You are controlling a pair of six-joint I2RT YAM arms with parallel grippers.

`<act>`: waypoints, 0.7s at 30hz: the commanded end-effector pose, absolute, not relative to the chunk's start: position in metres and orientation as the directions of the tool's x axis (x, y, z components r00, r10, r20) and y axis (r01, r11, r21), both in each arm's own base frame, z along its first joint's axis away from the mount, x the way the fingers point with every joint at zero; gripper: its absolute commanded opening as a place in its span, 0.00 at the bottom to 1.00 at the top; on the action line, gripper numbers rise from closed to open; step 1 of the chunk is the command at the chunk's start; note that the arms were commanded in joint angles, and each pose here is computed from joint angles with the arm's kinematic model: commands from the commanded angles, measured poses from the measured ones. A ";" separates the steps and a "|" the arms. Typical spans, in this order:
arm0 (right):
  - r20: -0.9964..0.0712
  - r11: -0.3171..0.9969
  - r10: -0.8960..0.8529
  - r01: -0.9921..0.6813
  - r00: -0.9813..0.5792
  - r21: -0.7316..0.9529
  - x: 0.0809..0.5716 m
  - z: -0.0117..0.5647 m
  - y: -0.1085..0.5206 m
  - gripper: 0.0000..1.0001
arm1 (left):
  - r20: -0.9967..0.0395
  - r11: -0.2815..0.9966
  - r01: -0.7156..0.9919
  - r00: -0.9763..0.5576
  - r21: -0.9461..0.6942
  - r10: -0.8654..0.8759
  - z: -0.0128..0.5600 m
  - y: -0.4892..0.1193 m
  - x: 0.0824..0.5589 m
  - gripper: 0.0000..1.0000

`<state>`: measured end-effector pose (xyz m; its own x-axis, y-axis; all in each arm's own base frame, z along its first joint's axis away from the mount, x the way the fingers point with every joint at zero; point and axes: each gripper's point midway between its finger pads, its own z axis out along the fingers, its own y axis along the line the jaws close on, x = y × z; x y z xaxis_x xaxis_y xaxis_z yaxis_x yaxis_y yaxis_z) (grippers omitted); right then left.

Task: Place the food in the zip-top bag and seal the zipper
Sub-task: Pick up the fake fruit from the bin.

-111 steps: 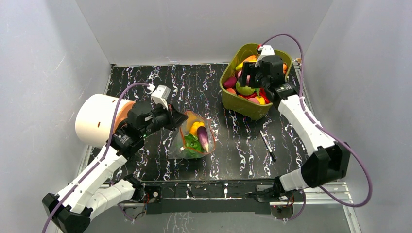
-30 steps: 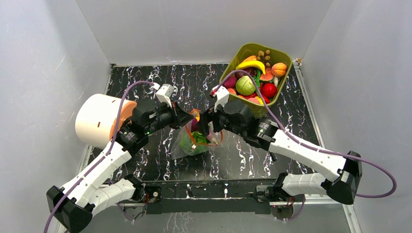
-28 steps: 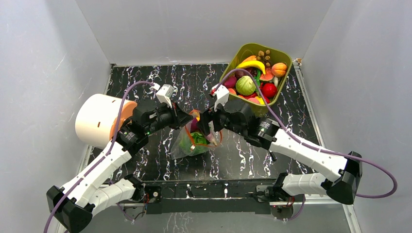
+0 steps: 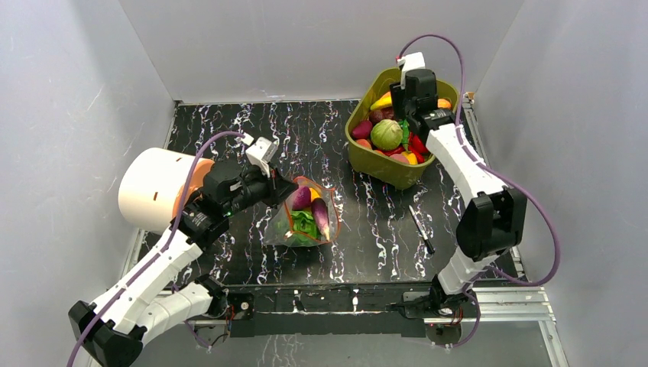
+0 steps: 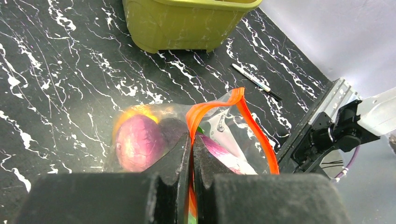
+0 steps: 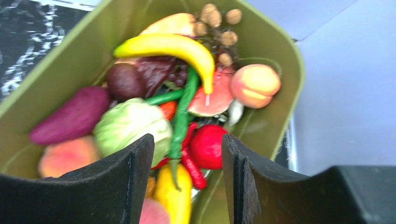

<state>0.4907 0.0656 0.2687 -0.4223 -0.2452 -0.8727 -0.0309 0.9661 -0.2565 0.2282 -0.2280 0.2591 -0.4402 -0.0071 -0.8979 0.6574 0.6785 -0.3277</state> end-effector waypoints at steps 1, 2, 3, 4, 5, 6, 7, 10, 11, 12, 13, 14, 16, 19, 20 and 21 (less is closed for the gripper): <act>-0.867 0.929 -0.309 0.073 -0.392 -0.364 0.530 0.280 0.026 0.52 | -0.945 0.696 0.677 -0.327 -0.239 -0.007 0.285 -0.226 0.241 0.00; -0.861 0.922 -0.317 0.082 -0.396 -0.377 0.534 0.280 0.019 0.52 | -0.947 0.704 0.672 -0.320 -0.229 -0.003 0.284 -0.225 0.245 0.00; -0.848 0.913 -0.335 0.083 -0.412 -0.401 0.540 0.274 0.013 0.52 | -0.949 0.713 0.665 -0.315 -0.220 0.001 0.283 -0.225 0.248 0.00; -0.836 0.904 -0.348 0.084 -0.423 -0.419 0.545 0.269 0.007 0.52 | -0.951 0.720 0.660 -0.310 -0.213 0.003 0.283 -0.224 0.251 0.00; -0.824 0.894 -0.361 0.090 -0.436 -0.439 0.550 0.267 0.000 0.53 | -0.953 0.728 0.654 -0.304 -0.206 0.004 0.287 -0.224 0.255 0.00; -0.810 0.881 -0.375 0.099 -0.451 -0.462 0.554 0.264 -0.006 0.53 | -0.955 0.733 0.651 -0.297 -0.198 0.006 0.290 -0.224 0.256 0.00; -0.797 0.869 -0.387 0.105 -0.464 -0.484 0.560 0.262 -0.011 0.54 | -0.958 0.738 0.647 -0.288 -0.190 0.006 0.293 -0.223 0.258 0.00; -0.757 0.836 -0.431 0.100 -0.491 -0.540 0.575 0.257 -0.023 0.58 | -0.966 0.758 0.630 -0.257 -0.167 0.000 0.299 -0.218 0.263 0.00; -0.738 0.825 -0.451 0.081 -0.502 -0.559 0.580 0.251 -0.024 0.59 | -0.968 0.763 0.625 -0.250 -0.164 -0.003 0.302 -0.217 0.264 0.00; -0.717 0.812 -0.474 0.061 -0.511 -0.580 0.585 0.246 -0.025 0.60 | -0.969 0.764 0.624 -0.247 -0.163 -0.005 0.303 -0.217 0.265 0.00; -0.696 0.797 -0.495 0.046 -0.521 -0.602 0.588 0.242 -0.027 0.61 | -0.969 0.764 0.624 -0.246 -0.164 -0.007 0.304 -0.217 0.266 0.00; -0.676 0.783 -0.509 0.038 -0.533 -0.620 0.592 0.236 -0.030 0.62 | -0.969 0.762 0.625 -0.248 -0.168 -0.009 0.305 -0.218 0.266 0.00; -0.641 0.761 -0.529 0.023 -0.556 -0.648 0.596 0.227 -0.036 0.63 | -0.965 0.758 0.629 -0.261 -0.175 -0.007 0.302 -0.221 0.267 0.00; -0.579 0.726 -0.565 -0.019 -0.588 -0.687 0.600 0.210 -0.051 0.64 | -0.959 0.748 0.636 -0.284 -0.189 -0.001 0.297 -0.226 0.268 0.00; -0.566 0.722 -0.582 -0.052 -0.584 -0.690 0.602 0.204 -0.053 0.66 | -0.957 0.744 0.639 -0.289 -0.194 -0.001 0.297 -0.228 0.268 0.00; -0.551 0.713 -0.595 -0.069 -0.585 -0.697 0.604 0.201 -0.057 0.69 | -0.956 0.741 0.643 -0.293 -0.195 0.004 0.295 -0.229 0.268 0.00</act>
<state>0.5933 -0.0332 0.1862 -0.6011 -0.5250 -0.6025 -0.0439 0.7745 -0.6311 0.2629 -0.2213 0.2662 -0.3542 0.0419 -0.9342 0.6167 0.7615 -0.1997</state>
